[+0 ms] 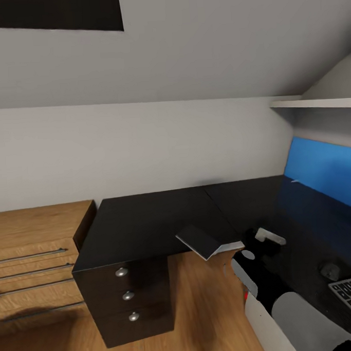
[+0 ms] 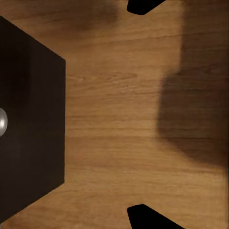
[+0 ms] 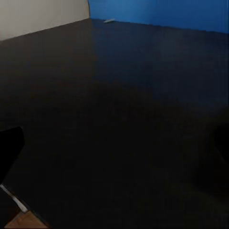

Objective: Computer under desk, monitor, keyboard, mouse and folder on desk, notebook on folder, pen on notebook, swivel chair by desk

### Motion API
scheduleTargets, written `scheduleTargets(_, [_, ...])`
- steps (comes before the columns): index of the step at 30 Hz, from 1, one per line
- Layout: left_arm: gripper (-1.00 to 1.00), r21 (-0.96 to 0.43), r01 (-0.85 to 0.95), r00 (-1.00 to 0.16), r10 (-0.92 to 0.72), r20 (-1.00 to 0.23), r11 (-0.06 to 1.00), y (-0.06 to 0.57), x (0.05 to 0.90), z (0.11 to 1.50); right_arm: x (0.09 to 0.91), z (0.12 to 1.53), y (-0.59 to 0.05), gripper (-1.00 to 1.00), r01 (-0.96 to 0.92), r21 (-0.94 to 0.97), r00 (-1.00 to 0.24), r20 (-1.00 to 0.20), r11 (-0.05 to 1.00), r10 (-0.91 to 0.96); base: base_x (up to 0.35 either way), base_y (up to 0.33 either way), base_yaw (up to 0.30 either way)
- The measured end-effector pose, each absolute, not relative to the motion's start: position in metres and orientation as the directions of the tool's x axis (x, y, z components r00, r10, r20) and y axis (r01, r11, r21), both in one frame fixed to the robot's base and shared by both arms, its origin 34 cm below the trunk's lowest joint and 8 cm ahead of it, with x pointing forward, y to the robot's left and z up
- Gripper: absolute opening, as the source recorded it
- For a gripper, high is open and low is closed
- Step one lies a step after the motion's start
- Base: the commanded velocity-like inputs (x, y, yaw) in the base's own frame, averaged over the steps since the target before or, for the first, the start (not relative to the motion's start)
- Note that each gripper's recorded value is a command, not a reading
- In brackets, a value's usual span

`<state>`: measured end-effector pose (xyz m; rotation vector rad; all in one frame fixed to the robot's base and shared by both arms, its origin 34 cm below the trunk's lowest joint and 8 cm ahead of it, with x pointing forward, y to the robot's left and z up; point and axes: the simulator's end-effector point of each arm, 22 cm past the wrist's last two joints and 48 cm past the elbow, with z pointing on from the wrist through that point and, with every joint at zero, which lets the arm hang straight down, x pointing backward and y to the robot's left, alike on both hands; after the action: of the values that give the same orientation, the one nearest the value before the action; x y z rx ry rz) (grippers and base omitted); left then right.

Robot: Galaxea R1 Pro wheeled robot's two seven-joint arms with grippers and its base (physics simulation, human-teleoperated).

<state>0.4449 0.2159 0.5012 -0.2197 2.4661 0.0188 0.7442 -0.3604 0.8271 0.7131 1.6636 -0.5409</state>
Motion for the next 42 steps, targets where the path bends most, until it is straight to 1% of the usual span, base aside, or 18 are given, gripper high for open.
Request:
scheduleTargets(1, [1.0, -0.041, -0.162, -0.772, -0.153, -0.616, 0.986, 0.216, 0.445, 0.501, 0.746, 0.817, -0.329, 1.0, 0.649, -0.038, -0.168, -0.981, 0.759, 0.095, 0.0, 0.0, 0.28])
scheduleTargets(3, [1.0, -0.036, -0.161, -0.775, -0.149, -0.614, 0.986, 0.217, 0.443, 0.5, 0.745, 0.803, -0.287, 1.0, 0.557, -0.131, -0.213, -0.977, 0.82, -0.012, 0.0, 0.0, 0.28])
scheduleTargets(7, [1.0, -0.025, -0.16, -0.782, -0.142, -0.607, 0.987, 0.22, 0.439, 0.496, 0.742, 0.795, -0.24, 1.0, 0.459, -0.191, -0.204, -0.973, 0.868, -0.106, -0.048, 0.0, 0.266])
scheduleTargets(23, [1.0, -0.024, -0.159, -0.786, -0.141, -0.602, 0.987, 0.22, 0.437, 0.494, 0.741, 0.798, -0.225, 1.0, 0.441, -0.184, -0.181, -0.977, 0.879, -0.114, -0.305, 0.0, 0.026])
scheduleTargets(29, [1.0, -0.023, -0.16, -0.786, -0.141, -0.601, 0.987, 0.221, 0.436, 0.494, 0.741, 0.794, -0.225, 1.0, 0.436, -0.192, -0.189, -0.975, 0.879, -0.119, -0.021, 0.0, 0.23])
scheduleTargets(42, [1.0, -0.027, -0.162, -0.801, -0.147, -0.581, 0.986, 0.212, 0.428, 0.487, 0.737, 0.761, -0.216, 1.0, 0.385, -0.237, -0.257, -0.956, 0.892, -0.143, 0.0, 0.0, 0.223])
